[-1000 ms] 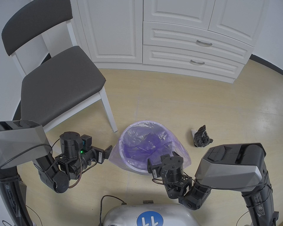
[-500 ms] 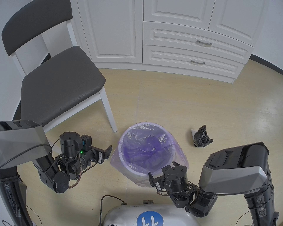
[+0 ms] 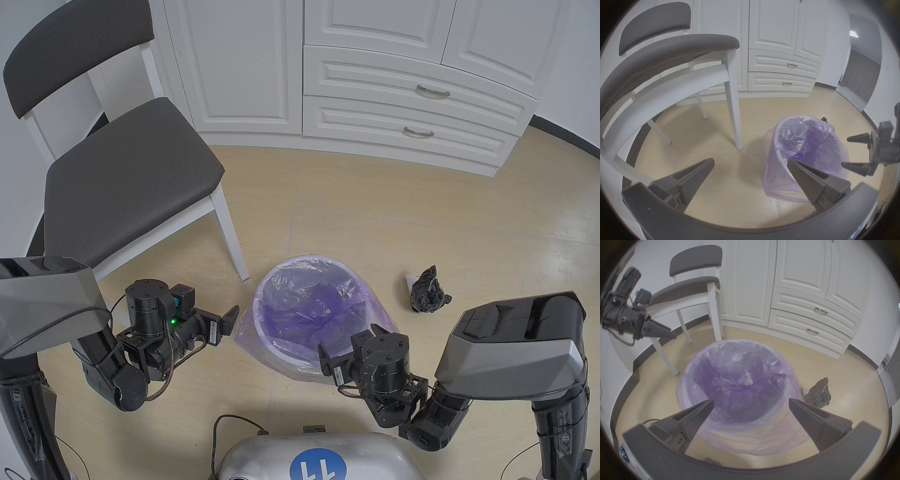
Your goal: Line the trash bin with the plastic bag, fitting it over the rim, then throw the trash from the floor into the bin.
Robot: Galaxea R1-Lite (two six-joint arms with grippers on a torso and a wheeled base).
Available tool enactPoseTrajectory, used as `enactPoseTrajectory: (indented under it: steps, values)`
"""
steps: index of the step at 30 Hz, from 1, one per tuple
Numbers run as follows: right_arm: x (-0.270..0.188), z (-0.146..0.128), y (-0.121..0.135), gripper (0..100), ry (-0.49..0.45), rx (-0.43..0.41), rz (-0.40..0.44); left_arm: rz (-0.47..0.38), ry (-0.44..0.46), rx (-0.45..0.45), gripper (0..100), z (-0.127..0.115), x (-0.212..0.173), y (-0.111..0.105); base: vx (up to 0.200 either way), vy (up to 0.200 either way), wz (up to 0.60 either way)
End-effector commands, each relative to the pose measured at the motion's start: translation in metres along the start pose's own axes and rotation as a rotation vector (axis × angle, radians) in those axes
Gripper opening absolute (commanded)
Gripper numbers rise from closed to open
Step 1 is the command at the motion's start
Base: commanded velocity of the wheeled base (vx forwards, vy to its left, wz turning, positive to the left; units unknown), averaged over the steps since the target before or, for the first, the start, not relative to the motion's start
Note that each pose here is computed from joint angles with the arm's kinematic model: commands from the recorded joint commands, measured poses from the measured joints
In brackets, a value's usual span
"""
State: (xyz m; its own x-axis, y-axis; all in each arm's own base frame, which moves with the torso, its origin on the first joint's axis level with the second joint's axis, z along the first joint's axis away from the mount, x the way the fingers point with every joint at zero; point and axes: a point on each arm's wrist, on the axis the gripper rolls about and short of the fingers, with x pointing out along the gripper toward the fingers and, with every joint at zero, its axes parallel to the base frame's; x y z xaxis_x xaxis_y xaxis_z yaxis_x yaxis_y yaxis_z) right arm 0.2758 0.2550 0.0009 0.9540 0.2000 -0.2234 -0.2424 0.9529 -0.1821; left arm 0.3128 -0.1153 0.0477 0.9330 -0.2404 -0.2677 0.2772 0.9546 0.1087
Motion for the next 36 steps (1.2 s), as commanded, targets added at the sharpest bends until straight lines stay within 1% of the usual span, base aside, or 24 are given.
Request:
enactPoseTrajectory:
  steps: [1,2,5,7,8,9,11,12,14,16,17,19,26,32,34,35,36]
  values:
    - [-0.004,0.019,-0.01,100,-0.037,0.027,-0.017,-0.008,0.004,0.001,100,-0.001,0.0,-0.003,0.0,0.0,0.0]
    - [-0.004,0.019,-0.01,100,-0.037,0.027,-0.017,-0.008,0.004,0.001,100,-0.001,0.0,-0.003,0.0,0.0,0.0]
    - [-0.01,0.027,-0.02,100,-0.046,0.032,-0.031,-0.036,0.004,0.007,100,-0.001,-0.004,-0.012,0.0,0.0,0.0]
    - [-0.017,0.036,-0.028,100,-0.063,0.03,-0.041,-0.058,0.006,0.013,100,-0.001,-0.007,-0.02,0.0,0.0,0.0]
    - [-0.017,0.036,-0.028,100,-0.063,0.03,-0.041,-0.058,0.006,0.013,100,-0.001,-0.007,-0.02,0.0,0.0,0.0]
    - [-0.022,0.044,-0.036,100,-0.075,0.031,-0.053,-0.058,-0.002,0.019,100,-0.002,-0.008,-0.025,0.0,0.0,0.0]
    - [-0.023,0.044,-0.037,100,-0.076,0.031,-0.055,-0.055,-0.002,0.02,100,-0.003,-0.008,-0.026,0.0,0.0,0.0]
    - [-0.026,0.05,-0.046,100,-0.088,0.033,-0.069,-0.041,-0.005,0.022,100,-0.004,-0.007,-0.029,0.0,0.0,0.0]
    - [-0.029,0.058,-0.056,100,-0.102,0.03,-0.089,-0.034,0.005,0.024,100,-0.008,-0.005,-0.03,0.0,0.0,0.0]
    - [-0.029,0.059,-0.058,100,-0.106,0.028,-0.091,-0.034,0.007,0.024,100,-0.008,-0.004,-0.03,0.0,0.0,0.0]
    - [-0.036,0.066,-0.069,100,-0.119,0.015,-0.101,-0.033,0.01,0.025,100,-0.009,-0.005,-0.03,0.0,0.0,0.0]
    - [-0.044,0.07,-0.079,100,-0.123,-0.009,-0.105,-0.034,0.012,0.026,100,-0.01,-0.005,-0.03,0.0,0.0,0.0]
    - [-0.067,0.081,-0.098,100,-0.145,-0.051,-0.134,-0.037,0.024,0.034,100,-0.011,-0.007,-0.03,0.0,0.0,0.0]
    - [-0.074,0.083,-0.102,100,-0.153,-0.056,-0.12,-0.042,0.002,0.062,100,-0.002,-0.006,-0.028,0.0,0.0,0.0]
    - [-0.075,0.083,-0.102,100,-0.153,-0.057,-0.113,-0.051,0.001,0.077,100,0.011,-0.006,-0.027,0.0,0.0,0.0]
    - [-0.075,0.083,-0.102,100,-0.153,-0.057,-0.113,-0.051,0.001,0.077,100,0.011,-0.006,-0.027,0.0,0.0,0.0]
    - [-0.075,0.083,-0.102,100,-0.153,-0.056,-0.11,-0.06,0.0,0.079,100,0.021,-0.006,-0.027,0.0,0.0,0.0]
